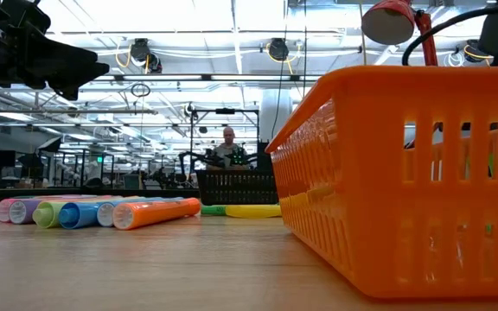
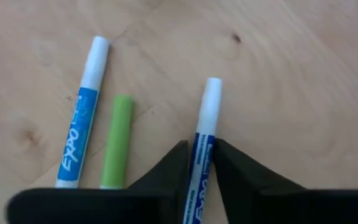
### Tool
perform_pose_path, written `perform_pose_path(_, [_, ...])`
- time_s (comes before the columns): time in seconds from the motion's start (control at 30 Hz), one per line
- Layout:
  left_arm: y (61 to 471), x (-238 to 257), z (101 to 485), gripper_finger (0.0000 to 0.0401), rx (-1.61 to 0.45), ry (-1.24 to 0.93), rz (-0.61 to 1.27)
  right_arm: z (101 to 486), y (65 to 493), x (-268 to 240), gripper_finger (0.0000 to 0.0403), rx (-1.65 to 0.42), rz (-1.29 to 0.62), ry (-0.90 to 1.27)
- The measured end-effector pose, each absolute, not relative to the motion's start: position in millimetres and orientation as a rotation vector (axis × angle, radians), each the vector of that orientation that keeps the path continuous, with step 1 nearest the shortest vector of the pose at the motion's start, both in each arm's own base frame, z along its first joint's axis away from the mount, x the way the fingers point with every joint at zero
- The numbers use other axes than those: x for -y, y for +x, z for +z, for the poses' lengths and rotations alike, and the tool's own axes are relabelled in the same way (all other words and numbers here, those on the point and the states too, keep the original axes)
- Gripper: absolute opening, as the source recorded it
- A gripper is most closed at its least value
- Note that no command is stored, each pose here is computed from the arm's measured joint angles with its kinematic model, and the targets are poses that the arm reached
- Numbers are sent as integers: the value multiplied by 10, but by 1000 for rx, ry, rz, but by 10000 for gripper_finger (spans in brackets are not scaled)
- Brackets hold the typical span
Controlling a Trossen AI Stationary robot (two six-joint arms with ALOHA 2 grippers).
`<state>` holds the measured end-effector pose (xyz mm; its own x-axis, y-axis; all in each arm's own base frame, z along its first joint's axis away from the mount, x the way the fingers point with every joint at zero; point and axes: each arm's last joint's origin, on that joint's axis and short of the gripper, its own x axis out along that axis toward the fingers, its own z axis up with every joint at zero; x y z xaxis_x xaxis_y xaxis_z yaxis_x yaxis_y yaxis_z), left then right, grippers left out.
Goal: Pick & Place Markers
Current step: Put the blue marker pen into the blue bin
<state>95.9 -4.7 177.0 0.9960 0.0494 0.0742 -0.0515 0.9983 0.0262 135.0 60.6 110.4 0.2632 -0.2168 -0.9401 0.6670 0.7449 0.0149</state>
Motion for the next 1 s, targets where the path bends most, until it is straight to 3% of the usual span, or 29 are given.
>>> perform_pose_path(0.13, [959, 47, 1771, 182, 73, 28, 50, 1100, 1350, -589, 18, -1187, -627, 477])
perform_pose_path(0.4, [959, 47, 1770, 182, 73, 28, 50, 1120, 1377, -570, 30, -1167, -594, 453])
perform_pose_path(0.67, [959, 47, 1770, 182, 73, 28, 51, 1321, 1361, -527, 18, -946, -604, 531])
perform_pose_path(1.0, [959, 47, 1770, 182, 72, 28, 50, 1524, 1420, -513, 19, -671, -583, 457])
